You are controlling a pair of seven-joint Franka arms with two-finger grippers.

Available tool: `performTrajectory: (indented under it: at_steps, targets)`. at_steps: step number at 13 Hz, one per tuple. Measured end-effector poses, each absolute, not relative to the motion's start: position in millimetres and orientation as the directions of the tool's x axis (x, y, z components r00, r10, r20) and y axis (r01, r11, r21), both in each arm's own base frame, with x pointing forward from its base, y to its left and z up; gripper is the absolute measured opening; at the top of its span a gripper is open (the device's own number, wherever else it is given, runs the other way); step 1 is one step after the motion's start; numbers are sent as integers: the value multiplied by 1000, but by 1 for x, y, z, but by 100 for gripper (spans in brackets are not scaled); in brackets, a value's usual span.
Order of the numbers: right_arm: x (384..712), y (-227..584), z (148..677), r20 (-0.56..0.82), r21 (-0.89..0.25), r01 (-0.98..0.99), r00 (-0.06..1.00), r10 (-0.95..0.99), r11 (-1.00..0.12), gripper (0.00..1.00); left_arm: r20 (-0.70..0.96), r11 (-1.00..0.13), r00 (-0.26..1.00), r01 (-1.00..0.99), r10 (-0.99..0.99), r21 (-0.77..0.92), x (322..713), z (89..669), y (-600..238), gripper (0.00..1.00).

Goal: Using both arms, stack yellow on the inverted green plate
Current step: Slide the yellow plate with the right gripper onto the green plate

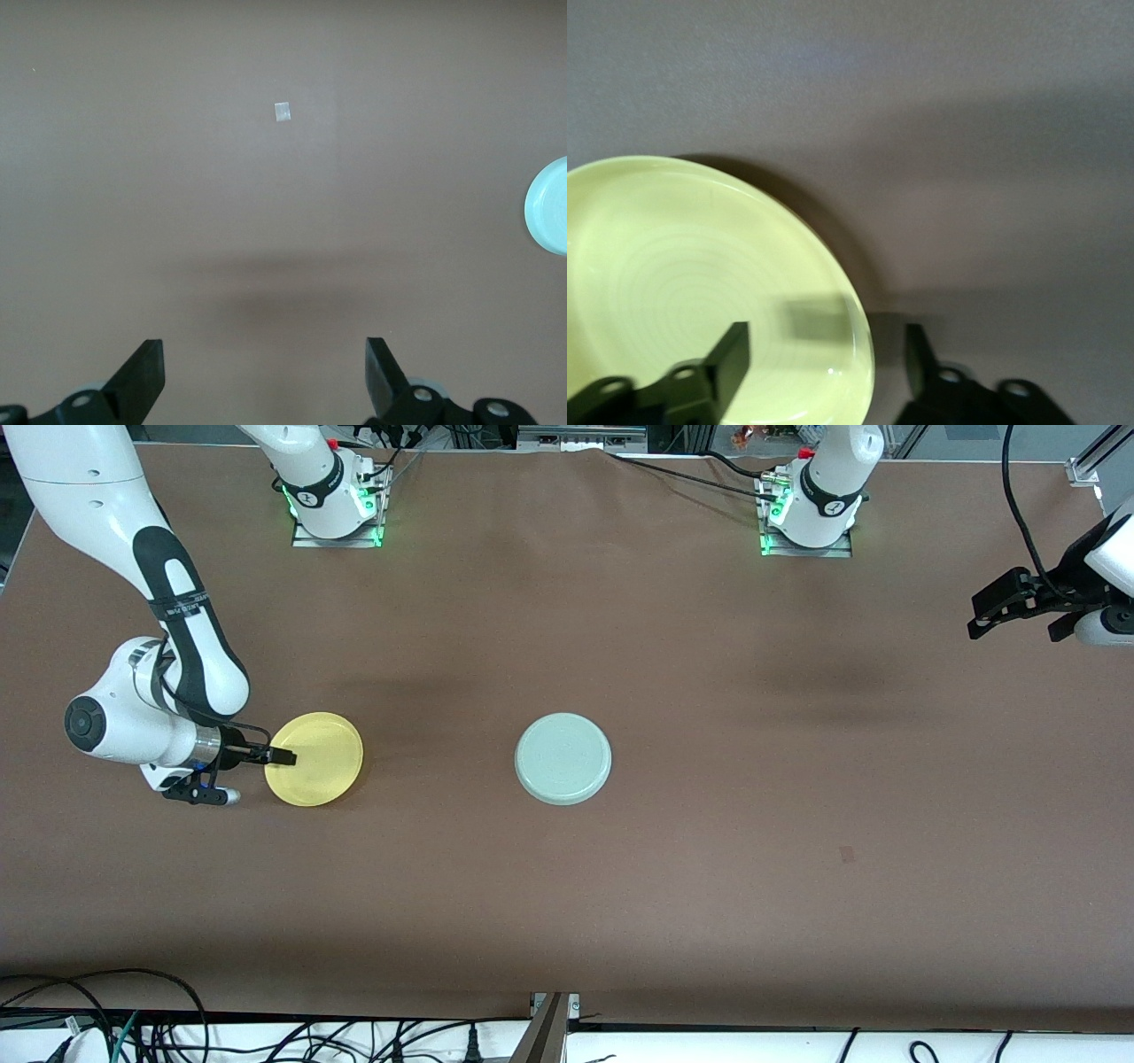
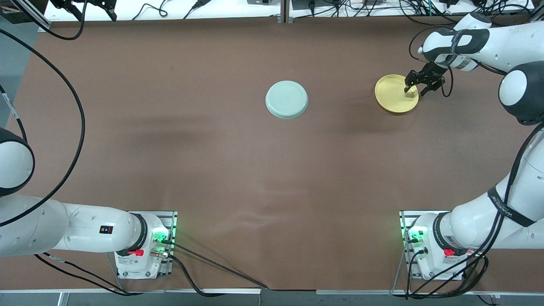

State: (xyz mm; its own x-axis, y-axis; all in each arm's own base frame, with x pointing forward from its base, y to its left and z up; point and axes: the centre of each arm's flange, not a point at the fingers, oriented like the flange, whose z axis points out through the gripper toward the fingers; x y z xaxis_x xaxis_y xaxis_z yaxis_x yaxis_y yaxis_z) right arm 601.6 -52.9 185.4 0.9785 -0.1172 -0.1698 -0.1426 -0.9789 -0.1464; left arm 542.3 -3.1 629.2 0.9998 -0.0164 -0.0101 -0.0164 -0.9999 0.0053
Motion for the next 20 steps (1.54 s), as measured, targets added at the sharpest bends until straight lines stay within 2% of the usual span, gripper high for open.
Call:
performTrajectory:
  at_steps: [5,6,8,10,13,16,18,20]
  targets:
    - [603,-57,187,-167,-147,-150,978,-124,-978,10,-17,-1000,1000,-10,-10,4,550,621,1,100]
    - [603,-58,189,-171,-151,-153,977,-127,-977,2,-16,-1000,1000,-11,-11,4,551,620,0,100]
    - [609,-57,200,-177,-161,-146,977,-117,-976,2,-14,-1000,1000,-12,-12,3,552,620,0,100]
    - [624,-51,238,-210,-190,-127,974,-86,-974,2,-11,-1000,1000,-18,-18,3,552,622,-3,100]
    - [640,-19,336,-253,-264,-60,967,10,-963,2,-8,-1000,1000,-22,-22,3,552,623,-6,100]
    - [643,76,412,-269,-308,-57,963,30,-950,2,-8,-1000,1000,-24,-24,3,552,623,-7,100]
    - [638,162,411,-260,-300,-104,965,-24,-948,2,-9,-1000,1000,-25,-25,3,552,623,-7,100]
    - [630,239,379,-252,-281,-137,966,-64,-950,2,-9,-1000,1000,-25,-25,3,552,623,-8,100]
